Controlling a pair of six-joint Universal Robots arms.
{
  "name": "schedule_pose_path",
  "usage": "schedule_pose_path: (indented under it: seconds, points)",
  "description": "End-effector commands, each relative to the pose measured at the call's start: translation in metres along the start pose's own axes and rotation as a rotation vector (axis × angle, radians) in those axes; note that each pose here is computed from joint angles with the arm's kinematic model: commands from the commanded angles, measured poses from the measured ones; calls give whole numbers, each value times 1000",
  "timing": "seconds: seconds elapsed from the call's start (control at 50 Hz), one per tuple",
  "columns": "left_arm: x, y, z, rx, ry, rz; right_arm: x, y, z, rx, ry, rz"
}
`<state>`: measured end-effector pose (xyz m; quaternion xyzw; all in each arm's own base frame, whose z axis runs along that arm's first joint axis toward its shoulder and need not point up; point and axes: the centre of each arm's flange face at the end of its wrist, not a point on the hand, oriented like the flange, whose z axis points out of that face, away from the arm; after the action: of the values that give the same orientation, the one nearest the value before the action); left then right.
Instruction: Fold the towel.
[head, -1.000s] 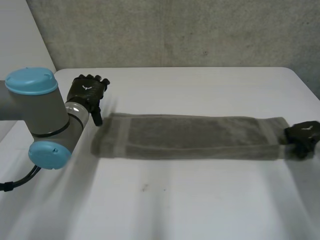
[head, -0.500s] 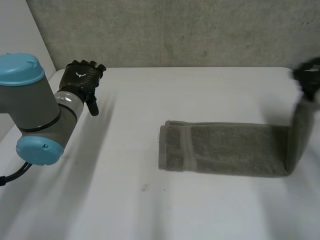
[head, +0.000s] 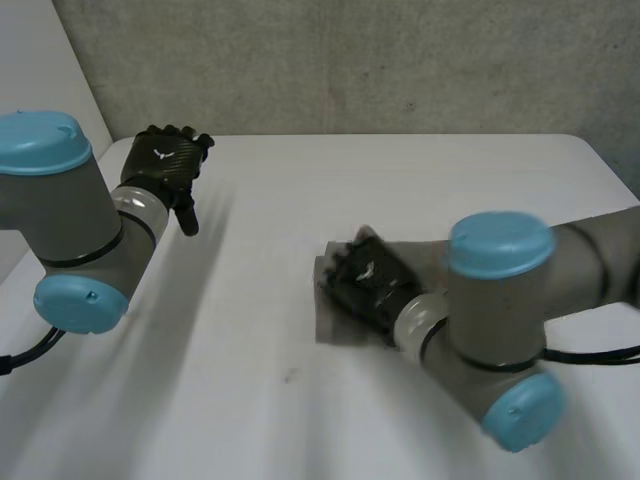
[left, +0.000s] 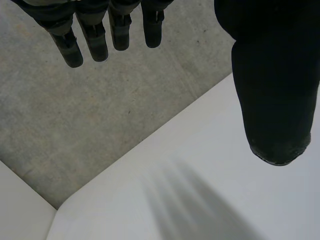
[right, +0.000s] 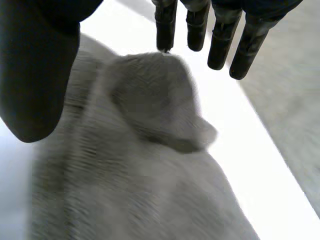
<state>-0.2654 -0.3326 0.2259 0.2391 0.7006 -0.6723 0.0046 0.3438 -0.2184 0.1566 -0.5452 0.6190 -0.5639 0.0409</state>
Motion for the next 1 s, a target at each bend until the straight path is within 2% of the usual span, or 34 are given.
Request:
schedule_pose_path:
  seconds: [0.02,0.1,0.14,0.36,0.42,0.48,0.52,0.54,0.58,0.64,0.68,0.82,0.86,1.0]
  points:
    - [2,2,-1,-5,5,1,78,21,-23,-18,206,286]
    - [4,5,-2,-14,11,3,98,39,-35,-51,256,360]
    - [9,6,-4,-15,23,6,110,64,-44,-97,270,406]
    - [30,8,-12,-19,77,13,111,123,-63,-233,237,451]
    - [36,7,-15,-17,96,15,110,125,-63,-238,233,442]
    - [55,3,-22,3,155,19,110,126,-64,-242,230,429]
    - [80,1,-30,31,243,8,110,124,-64,-239,232,425]
    - [81,1,-30,32,244,8,110,124,-64,-239,232,425]
    - [98,-10,-34,86,290,-49,110,124,-64,-238,232,430]
    - [106,-14,-35,104,306,-89,110,125,-64,-239,233,436]
    - [119,-18,-37,118,338,-152,107,126,-65,-237,231,437]
    - [150,-27,-38,156,401,-178,102,128,-65,-237,231,431]
    - [165,-24,-35,159,424,-187,99,130,-66,-243,226,430]
    - [187,-11,-32,123,467,-241,97,130,-65,-231,233,419]
